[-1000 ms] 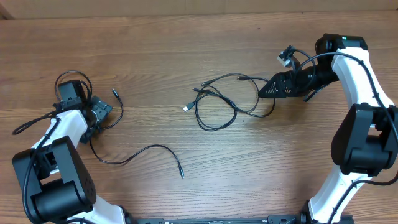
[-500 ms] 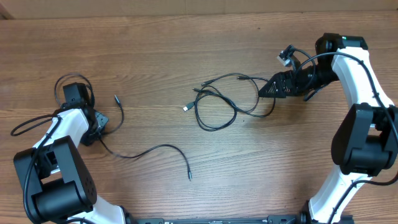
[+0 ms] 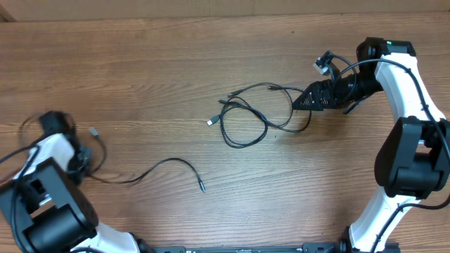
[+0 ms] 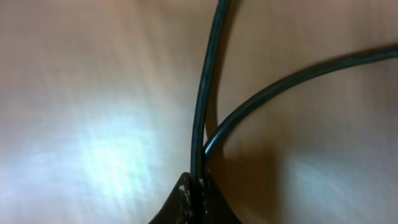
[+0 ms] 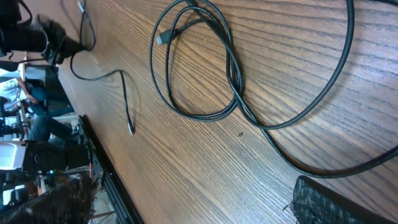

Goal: Untangle cables

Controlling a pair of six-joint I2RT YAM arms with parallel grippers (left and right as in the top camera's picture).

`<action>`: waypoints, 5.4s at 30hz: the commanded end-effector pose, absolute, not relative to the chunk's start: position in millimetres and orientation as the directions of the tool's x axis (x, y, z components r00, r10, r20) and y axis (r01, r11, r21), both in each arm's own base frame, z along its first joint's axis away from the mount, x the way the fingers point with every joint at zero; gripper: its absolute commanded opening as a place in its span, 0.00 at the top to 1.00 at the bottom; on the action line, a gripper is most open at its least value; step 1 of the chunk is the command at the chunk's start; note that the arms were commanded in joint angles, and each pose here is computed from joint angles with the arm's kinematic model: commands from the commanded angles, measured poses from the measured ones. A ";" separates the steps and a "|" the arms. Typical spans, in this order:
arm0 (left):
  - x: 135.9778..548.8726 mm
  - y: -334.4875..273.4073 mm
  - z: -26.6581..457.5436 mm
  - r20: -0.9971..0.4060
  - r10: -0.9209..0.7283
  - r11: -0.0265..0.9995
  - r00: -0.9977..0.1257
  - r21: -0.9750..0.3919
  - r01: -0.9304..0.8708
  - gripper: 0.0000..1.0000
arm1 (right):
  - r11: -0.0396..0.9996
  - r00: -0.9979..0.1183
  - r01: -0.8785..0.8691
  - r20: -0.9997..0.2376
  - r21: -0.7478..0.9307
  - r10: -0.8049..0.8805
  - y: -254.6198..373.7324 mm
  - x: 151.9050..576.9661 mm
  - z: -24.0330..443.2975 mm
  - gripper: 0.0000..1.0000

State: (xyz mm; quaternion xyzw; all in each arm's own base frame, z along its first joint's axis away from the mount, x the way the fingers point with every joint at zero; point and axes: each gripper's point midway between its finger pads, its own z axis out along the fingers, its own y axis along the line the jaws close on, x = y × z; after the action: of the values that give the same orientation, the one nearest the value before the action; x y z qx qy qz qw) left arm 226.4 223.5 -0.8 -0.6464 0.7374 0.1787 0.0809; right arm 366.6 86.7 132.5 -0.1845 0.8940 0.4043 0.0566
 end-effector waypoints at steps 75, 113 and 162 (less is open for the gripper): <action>353.3 -167.4 168.7 -0.512 0.473 0.807 -0.717 -0.076 0.586 0.00 | 0.497 -0.914 -0.403 -0.359 0.768 -0.187 106.1 378.4 177.7 0.00; 366.3 -232.7 36.1 -0.283 0.297 0.906 -0.912 -0.219 0.363 0.96 | 0.496 -0.920 -0.391 -0.344 0.776 -0.187 106.3 375.6 177.7 0.00; 352.6 -239.9 363.9 -0.651 0.126 0.761 -0.748 -0.420 0.494 0.96 | 0.505 -0.717 -0.693 -0.556 0.514 -0.420 185.2 351.4 231.3 0.05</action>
State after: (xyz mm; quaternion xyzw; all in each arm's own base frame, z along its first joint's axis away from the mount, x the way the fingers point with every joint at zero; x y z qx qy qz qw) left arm 363.7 -224.5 353.0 0.1485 0.9014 -0.2572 0.3150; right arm 352.9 177.0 216.6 -0.3008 0.8550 0.3912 0.1594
